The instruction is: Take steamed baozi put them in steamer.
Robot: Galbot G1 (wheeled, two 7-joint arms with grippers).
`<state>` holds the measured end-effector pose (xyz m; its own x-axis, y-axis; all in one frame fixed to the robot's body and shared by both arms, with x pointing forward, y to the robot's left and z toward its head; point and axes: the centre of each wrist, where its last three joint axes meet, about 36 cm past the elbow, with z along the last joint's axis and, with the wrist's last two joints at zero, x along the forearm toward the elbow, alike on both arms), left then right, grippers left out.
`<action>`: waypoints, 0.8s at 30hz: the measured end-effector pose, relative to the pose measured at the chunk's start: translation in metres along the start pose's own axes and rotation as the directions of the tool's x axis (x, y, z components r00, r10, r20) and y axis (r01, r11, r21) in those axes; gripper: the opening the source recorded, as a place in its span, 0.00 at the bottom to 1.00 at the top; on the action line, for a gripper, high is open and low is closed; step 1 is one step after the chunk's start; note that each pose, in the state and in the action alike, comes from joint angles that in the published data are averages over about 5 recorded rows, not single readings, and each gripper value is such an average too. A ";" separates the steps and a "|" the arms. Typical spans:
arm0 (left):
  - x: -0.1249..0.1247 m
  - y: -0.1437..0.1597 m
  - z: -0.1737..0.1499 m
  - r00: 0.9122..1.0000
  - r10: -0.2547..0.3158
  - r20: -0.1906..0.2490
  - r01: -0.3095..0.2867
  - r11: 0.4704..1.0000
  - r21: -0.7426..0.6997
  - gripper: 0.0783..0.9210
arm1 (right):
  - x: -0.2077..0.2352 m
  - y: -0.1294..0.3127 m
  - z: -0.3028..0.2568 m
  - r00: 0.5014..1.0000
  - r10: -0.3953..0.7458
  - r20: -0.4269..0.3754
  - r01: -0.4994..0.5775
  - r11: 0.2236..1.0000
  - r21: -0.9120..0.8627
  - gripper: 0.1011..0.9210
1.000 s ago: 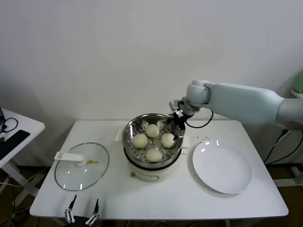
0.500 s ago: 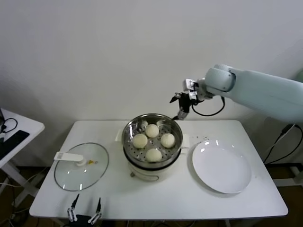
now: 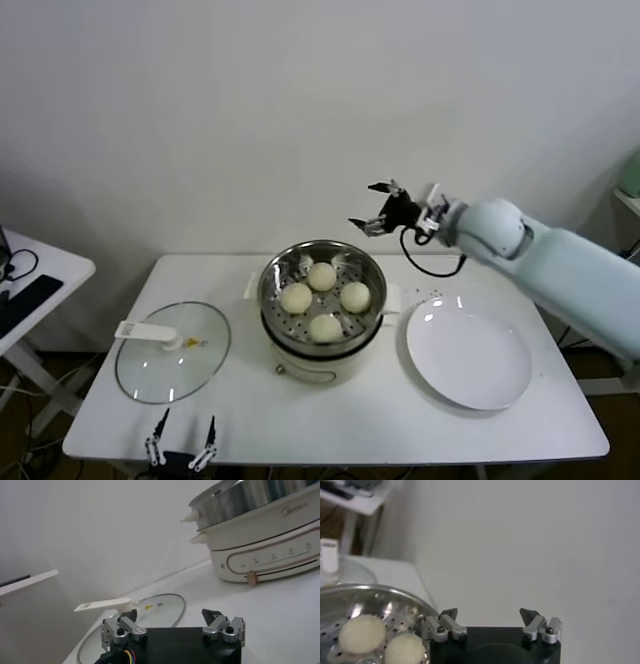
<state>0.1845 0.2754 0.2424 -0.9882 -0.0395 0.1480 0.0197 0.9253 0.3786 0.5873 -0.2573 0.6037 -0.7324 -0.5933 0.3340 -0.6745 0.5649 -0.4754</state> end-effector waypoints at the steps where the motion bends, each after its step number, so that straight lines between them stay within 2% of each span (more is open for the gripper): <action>1: -0.001 0.000 0.000 1.000 0.000 0.001 0.000 1.000 0.001 0.88 | 0.003 0.006 0.006 1.000 0.022 0.013 -0.022 1.000 -0.018 0.88; 8: -0.004 -0.003 0.000 1.000 0.004 0.007 -0.004 1.000 0.006 0.88 | 0.026 0.056 0.047 0.979 0.172 0.110 -0.158 0.979 -0.132 0.88; 15: -0.005 -0.004 -0.001 1.000 0.003 0.014 -0.003 1.000 0.010 0.88 | 0.047 0.119 0.084 0.931 0.306 0.197 -0.248 0.930 -0.273 0.88; 24: -0.008 -0.002 -0.005 1.000 -0.010 0.028 0.009 1.000 0.021 0.88 | 0.083 0.204 0.140 0.834 0.506 0.220 -0.369 0.809 -0.458 0.88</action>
<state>0.1935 0.2718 0.2447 -0.9923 -0.0379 0.1183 0.0074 0.9325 0.3612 0.4022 -0.2717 0.4203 -0.9313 -0.3357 -0.1410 -0.3179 0.9385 -0.1346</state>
